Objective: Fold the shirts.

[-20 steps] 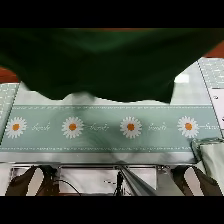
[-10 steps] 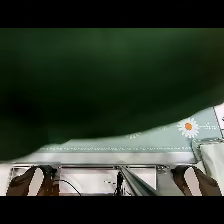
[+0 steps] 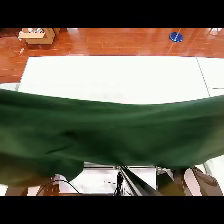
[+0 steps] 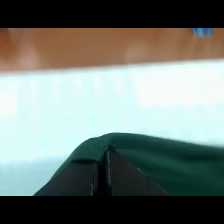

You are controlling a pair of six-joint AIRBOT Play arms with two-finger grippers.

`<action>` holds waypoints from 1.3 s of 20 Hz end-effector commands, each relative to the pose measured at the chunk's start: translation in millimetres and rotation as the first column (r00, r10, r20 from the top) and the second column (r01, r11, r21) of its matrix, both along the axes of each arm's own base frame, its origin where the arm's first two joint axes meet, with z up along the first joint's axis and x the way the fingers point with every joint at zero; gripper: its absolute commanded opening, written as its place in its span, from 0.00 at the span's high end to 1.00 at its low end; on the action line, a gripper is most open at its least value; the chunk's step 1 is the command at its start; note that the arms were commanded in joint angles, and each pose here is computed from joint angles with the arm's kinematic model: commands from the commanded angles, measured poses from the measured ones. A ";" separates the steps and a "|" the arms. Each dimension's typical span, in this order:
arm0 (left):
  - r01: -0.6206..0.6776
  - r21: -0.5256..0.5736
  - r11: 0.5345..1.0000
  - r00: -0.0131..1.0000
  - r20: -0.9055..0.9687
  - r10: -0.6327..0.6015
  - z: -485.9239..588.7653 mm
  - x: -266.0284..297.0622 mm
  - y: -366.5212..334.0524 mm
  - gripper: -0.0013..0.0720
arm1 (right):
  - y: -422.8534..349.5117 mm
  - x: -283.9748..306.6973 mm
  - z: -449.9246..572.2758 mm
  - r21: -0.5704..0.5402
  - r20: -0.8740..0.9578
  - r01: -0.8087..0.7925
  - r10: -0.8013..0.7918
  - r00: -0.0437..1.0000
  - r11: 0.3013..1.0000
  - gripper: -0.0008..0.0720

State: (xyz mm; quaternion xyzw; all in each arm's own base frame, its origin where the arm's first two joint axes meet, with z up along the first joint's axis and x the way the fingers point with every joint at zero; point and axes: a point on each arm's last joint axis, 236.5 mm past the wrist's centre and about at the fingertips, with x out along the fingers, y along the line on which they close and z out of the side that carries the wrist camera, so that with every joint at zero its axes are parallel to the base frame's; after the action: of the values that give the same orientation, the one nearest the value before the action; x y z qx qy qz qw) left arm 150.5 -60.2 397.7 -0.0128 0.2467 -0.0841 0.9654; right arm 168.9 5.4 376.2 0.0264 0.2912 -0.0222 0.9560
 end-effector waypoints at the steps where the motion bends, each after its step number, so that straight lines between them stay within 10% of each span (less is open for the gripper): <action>1: 0.051 -0.014 0.999 0.973 -0.226 -0.053 -70.0 39.9 16.1 0.95 | -30.5 36.9 -67.2 -0.019 -0.230 0.005 -0.009 0.973 1.000 0.95; 10: 0.030 -0.217 0.976 0.813 -0.563 -0.150 -227.2 202.3 35.0 0.95 | -25.4 221.1 -234.9 0.069 -0.576 -0.124 0.141 0.805 0.990 0.95; 26: 0.098 -0.099 0.990 0.927 -0.353 -0.127 -369.9 396.7 2.9 0.95 | -35.9 406.3 -331.2 0.041 -0.257 -0.049 0.057 0.965 0.998 0.95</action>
State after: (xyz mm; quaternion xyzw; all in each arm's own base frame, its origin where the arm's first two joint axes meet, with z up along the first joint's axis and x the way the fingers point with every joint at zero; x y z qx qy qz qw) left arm 518.3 -53.1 45.4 -0.0644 0.4463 -0.1574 0.8786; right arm 553.2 -27.9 62.0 0.0276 0.4352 0.0108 0.8999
